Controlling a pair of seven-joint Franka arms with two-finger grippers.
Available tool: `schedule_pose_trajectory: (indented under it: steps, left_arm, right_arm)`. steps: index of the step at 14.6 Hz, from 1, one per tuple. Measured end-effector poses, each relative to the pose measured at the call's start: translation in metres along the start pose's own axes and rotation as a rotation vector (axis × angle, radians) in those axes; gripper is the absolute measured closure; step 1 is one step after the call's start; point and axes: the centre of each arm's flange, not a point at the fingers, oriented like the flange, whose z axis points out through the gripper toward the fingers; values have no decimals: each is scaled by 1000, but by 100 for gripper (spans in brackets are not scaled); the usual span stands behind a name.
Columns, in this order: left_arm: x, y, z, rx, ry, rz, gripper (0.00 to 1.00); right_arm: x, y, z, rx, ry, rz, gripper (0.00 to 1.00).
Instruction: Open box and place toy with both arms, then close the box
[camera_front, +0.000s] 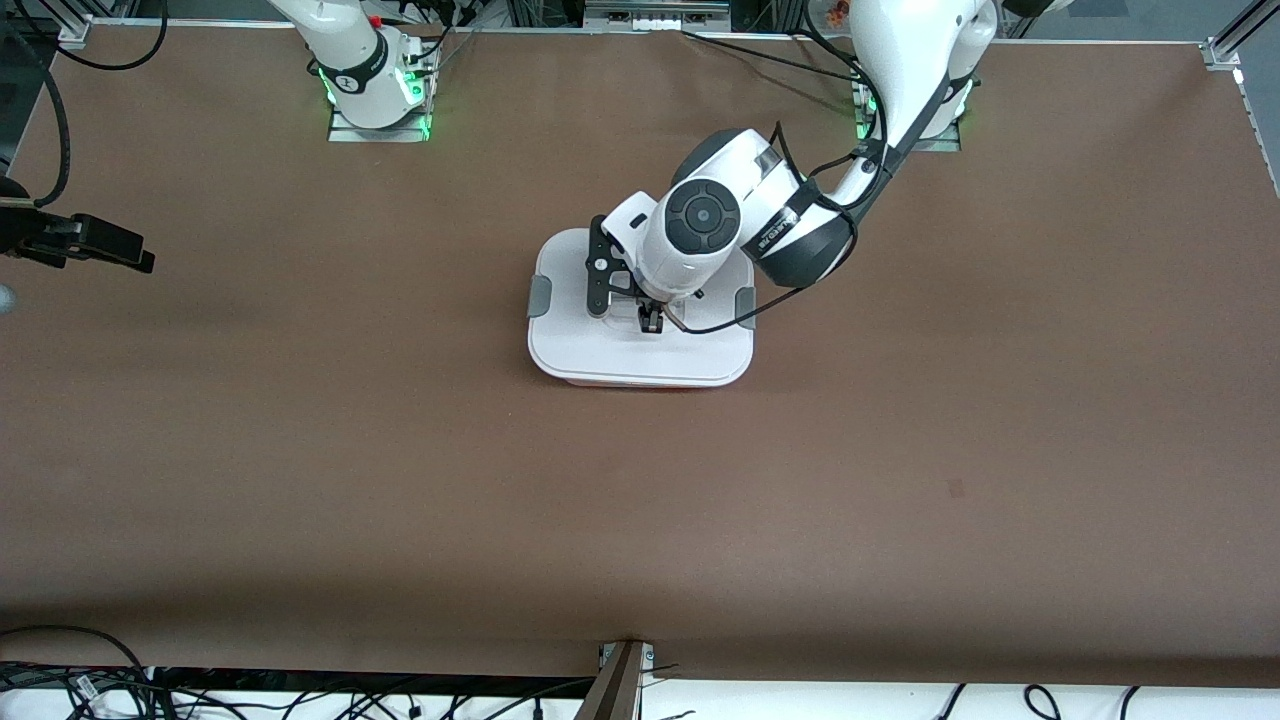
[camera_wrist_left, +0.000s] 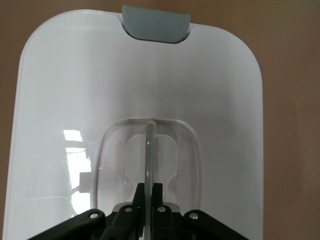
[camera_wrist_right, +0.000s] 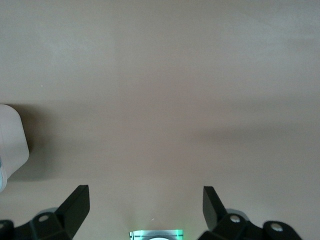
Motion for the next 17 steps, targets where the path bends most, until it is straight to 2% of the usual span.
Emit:
schedule_pose_trajectory:
  steps: [6, 9, 17]
  left_arm:
    - [0, 1, -1, -2, -5, 2, 93]
    - [6, 7, 0, 15, -31, 27, 93]
    - [6, 8, 0, 20, -40, 33, 93]
  right_arm:
    - [-10, -15, 3, -14, -15, -50, 0]
    - [-11, -18, 4, -20, -21, -79, 0]
    - [-7, -18, 12, -22, -34, -85, 0]
